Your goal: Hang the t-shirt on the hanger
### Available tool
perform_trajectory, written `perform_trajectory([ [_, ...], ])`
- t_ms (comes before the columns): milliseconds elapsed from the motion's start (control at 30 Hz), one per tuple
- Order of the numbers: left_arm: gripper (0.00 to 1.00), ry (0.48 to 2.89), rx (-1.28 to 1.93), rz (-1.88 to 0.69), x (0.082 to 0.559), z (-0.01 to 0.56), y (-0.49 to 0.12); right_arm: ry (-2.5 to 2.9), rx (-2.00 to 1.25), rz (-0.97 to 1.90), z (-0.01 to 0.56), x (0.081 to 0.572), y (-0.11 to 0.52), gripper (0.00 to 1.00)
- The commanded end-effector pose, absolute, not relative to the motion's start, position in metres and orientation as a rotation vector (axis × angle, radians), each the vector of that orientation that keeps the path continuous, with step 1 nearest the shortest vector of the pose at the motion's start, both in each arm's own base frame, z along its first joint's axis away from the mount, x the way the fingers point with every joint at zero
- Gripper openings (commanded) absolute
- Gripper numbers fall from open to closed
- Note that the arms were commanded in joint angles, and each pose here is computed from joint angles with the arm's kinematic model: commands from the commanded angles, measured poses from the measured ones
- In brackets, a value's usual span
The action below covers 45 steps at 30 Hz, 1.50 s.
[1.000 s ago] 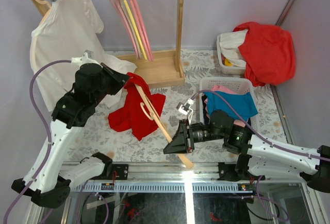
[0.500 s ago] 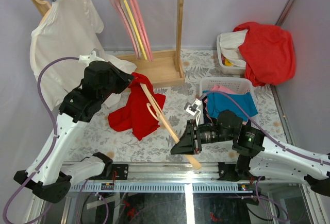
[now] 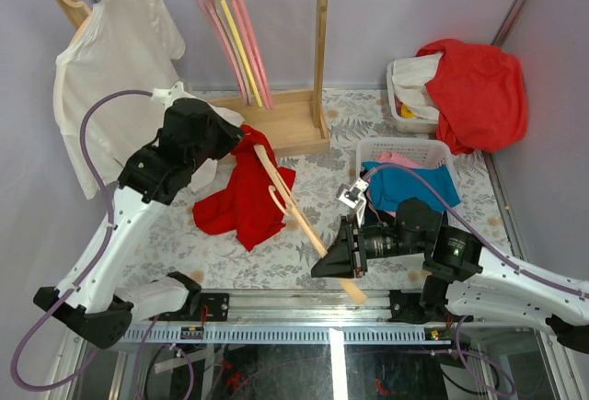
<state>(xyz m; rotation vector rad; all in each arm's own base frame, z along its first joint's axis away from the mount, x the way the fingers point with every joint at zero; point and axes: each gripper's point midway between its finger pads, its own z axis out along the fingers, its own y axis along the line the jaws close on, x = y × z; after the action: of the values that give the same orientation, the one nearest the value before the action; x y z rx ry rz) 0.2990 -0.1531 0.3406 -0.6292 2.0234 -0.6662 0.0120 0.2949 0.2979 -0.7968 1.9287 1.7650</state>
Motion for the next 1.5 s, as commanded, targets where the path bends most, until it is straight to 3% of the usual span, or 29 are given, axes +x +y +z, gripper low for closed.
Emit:
perform_trajectory([
  [0,0.00,1.913,-0.577,-0.668,0.310,0.382,-0.152,1.826,-0.743,1.759,0.323,0.027,0.305,0.00],
  [233,0.00,1.829,-0.538,-0.611,0.303,0.442,-0.134,1.772,-0.739,1.740,0.348,0.042,0.329,0.00],
  [533,0.00,1.733,-0.493,-0.594,0.277,0.519,-0.111,1.569,-0.823,1.771,0.428,0.051,0.360,0.00],
  [733,0.00,1.809,-0.524,-0.547,0.269,0.474,-0.105,1.553,-0.834,1.881,0.421,0.034,0.349,0.00],
  [1000,0.00,1.964,-0.568,-0.573,0.271,0.371,-0.122,1.721,-0.741,1.849,0.346,0.034,0.334,0.00],
  [1300,0.00,2.044,-0.561,-0.502,0.288,0.332,-0.130,1.923,-0.651,1.737,0.278,0.047,0.337,0.00],
  [1467,0.00,2.080,-0.563,-0.490,0.296,0.309,-0.137,1.947,-0.607,1.681,0.274,0.051,0.325,0.00],
])
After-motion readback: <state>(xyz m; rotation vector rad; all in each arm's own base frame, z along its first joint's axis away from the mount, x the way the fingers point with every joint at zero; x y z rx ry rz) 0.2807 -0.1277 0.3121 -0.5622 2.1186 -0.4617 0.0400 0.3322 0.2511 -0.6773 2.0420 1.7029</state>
